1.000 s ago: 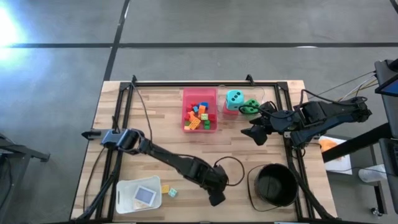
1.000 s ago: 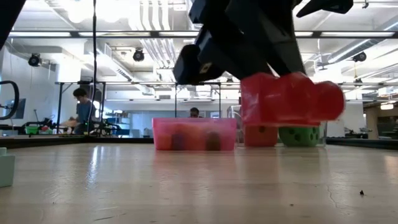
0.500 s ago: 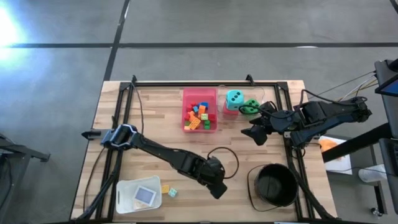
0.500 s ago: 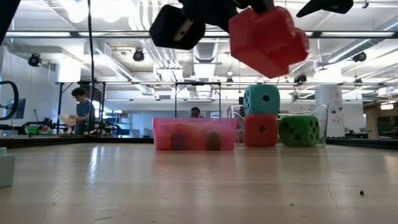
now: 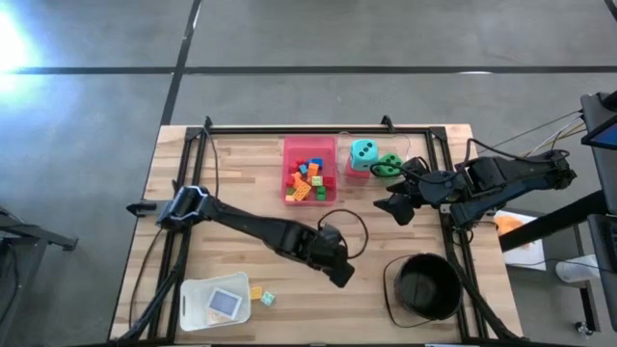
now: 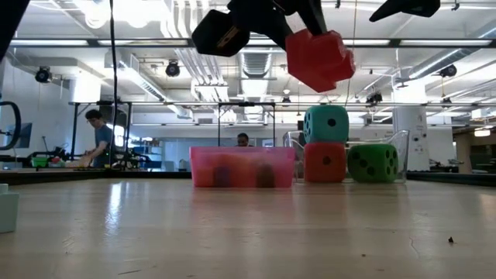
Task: Pick & Place Toys
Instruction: Put the red game piece into the red bin
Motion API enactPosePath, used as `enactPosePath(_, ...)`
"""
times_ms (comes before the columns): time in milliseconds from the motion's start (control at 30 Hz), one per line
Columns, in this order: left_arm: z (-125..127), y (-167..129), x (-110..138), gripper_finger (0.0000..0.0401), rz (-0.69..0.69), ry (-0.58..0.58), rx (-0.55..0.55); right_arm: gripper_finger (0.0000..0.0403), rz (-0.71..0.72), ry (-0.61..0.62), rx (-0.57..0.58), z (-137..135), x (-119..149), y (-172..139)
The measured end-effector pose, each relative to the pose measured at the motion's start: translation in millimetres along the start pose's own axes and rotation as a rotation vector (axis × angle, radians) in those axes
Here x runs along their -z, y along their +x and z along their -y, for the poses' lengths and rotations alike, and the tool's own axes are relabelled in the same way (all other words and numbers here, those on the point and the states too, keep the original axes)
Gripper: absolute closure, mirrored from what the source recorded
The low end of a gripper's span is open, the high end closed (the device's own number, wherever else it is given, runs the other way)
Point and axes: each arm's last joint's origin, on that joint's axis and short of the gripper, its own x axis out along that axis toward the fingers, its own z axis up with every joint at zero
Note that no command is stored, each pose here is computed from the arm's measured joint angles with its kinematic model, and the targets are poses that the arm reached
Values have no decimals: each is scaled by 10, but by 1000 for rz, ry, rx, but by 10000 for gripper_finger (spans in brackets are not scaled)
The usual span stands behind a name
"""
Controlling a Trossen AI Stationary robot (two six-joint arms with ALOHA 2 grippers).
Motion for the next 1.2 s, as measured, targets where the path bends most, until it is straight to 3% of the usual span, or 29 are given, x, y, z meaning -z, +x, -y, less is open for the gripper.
enactPosePath(667,-251,-247,-405,339,68,-77,-85,33,0,0,0,0,0,0)
enactPosePath(1200,-290,-249,-481,339,77,-102,-89,33,0,-1,0,0,0,0)
